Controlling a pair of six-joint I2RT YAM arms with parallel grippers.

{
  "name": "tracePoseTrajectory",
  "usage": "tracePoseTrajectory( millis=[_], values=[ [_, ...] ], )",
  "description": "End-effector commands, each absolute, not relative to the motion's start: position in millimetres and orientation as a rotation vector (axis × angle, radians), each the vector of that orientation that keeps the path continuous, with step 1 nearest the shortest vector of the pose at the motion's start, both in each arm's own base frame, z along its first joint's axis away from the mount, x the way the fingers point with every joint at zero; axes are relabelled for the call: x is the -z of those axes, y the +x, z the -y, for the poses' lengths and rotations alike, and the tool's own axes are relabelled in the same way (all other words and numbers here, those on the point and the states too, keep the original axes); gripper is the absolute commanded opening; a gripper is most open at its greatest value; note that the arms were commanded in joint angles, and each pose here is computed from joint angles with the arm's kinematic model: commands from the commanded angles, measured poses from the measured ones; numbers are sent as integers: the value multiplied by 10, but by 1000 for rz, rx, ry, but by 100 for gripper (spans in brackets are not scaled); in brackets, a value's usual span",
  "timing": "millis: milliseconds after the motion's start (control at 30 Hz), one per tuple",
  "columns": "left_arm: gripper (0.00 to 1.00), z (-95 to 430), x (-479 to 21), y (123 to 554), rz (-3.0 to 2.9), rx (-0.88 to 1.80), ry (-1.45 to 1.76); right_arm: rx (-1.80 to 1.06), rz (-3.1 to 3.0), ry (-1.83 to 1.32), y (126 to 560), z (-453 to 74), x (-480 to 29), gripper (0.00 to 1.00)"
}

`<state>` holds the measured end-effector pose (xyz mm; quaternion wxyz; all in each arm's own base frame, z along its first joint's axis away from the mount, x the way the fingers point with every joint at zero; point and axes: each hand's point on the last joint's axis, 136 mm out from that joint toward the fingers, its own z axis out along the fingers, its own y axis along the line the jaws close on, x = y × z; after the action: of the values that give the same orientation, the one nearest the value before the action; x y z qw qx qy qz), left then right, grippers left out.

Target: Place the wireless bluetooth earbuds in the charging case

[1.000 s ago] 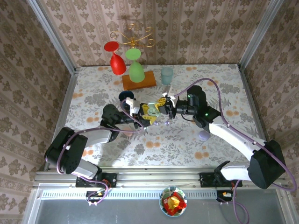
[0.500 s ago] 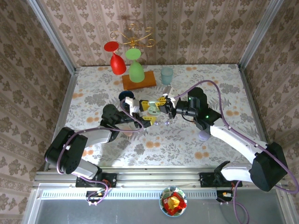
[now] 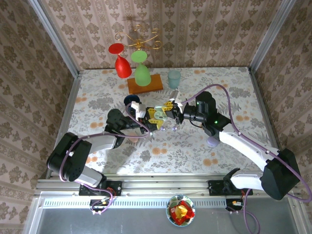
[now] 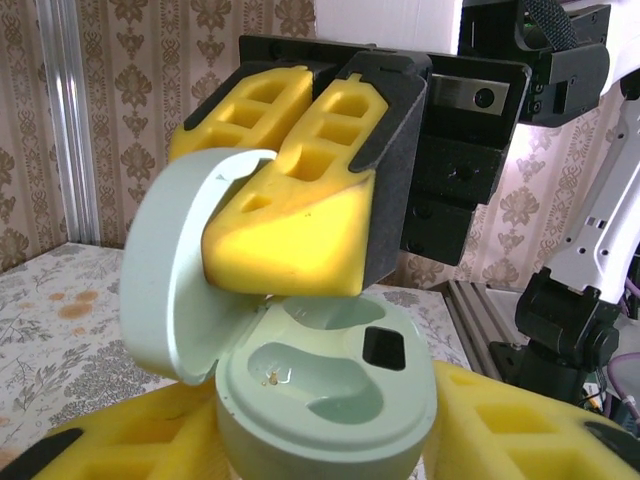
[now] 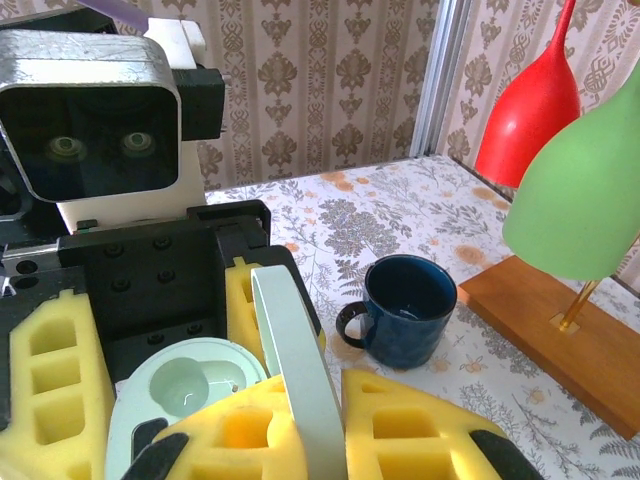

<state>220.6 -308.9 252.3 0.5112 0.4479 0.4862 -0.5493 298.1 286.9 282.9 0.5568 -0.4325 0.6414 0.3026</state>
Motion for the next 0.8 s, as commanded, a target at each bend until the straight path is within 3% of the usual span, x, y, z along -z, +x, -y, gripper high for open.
tracePoseTrajectory(
  millis=[0,233,300,400,500,633,767],
  values=[
    [41,3115,-2661,2225,-1119,1317,1086,-711,-1489,-1040,2930,-2885,-2871,0],
    [34,3111,-2667,2217,-1109,1309,1093,-720,-1496,-1046,2923,-2894,-2870,1],
    [33,3106,-2647,2224,-1111,1301,1092,-727,-1497,-1033,2920,-2886,-2906,11],
    [33,3099,-2624,2249,-1119,1294,1087,-744,-1506,-1020,2903,-2873,-2971,41],
    [33,3075,-2601,2300,-1136,1285,1069,-753,-1516,-1026,2861,-2844,-3010,61],
    [33,3031,-2580,2354,-1147,1259,1049,-761,-1501,-1003,2775,-2770,-3087,73],
    [33,3005,-2550,2395,-1156,1241,1037,-752,-1520,-930,2743,-2635,-3087,78]
  ],
)
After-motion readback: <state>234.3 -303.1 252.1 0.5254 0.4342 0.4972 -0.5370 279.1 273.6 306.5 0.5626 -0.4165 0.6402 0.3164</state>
